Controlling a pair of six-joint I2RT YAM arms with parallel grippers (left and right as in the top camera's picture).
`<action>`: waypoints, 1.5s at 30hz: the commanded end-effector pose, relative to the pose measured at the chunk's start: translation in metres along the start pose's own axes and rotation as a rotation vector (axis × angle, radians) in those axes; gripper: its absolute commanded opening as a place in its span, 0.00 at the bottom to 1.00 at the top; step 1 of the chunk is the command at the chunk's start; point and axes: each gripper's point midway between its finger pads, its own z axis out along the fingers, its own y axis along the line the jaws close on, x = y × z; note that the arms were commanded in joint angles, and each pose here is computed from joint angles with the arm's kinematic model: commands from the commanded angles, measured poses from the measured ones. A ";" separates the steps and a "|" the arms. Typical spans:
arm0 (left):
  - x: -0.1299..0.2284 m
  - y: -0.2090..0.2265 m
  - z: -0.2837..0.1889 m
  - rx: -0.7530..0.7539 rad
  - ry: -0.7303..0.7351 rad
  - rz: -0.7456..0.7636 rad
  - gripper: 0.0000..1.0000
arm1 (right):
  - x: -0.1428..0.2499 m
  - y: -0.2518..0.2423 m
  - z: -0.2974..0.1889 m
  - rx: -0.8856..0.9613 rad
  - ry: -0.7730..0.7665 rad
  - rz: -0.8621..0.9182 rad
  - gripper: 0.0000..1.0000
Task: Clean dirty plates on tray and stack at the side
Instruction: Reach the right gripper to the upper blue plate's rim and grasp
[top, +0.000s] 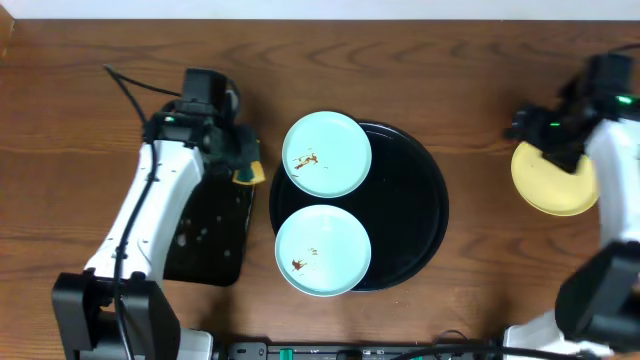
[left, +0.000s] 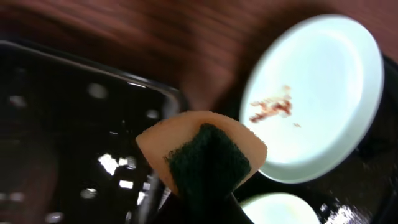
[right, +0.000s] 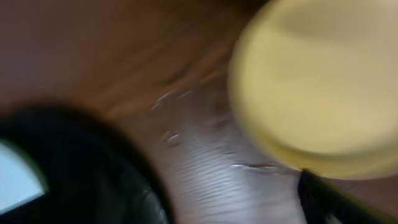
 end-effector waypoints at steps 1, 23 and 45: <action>-0.001 0.025 0.002 -0.037 0.009 -0.007 0.08 | 0.039 0.058 0.044 -0.146 0.170 -0.166 0.76; 0.008 0.047 0.003 -0.066 0.048 -0.059 0.07 | 0.055 0.177 0.127 -0.226 0.117 -0.288 0.82; 0.007 0.047 0.003 -0.064 0.042 -0.058 0.08 | 0.115 0.238 0.090 -0.269 0.296 -0.562 0.79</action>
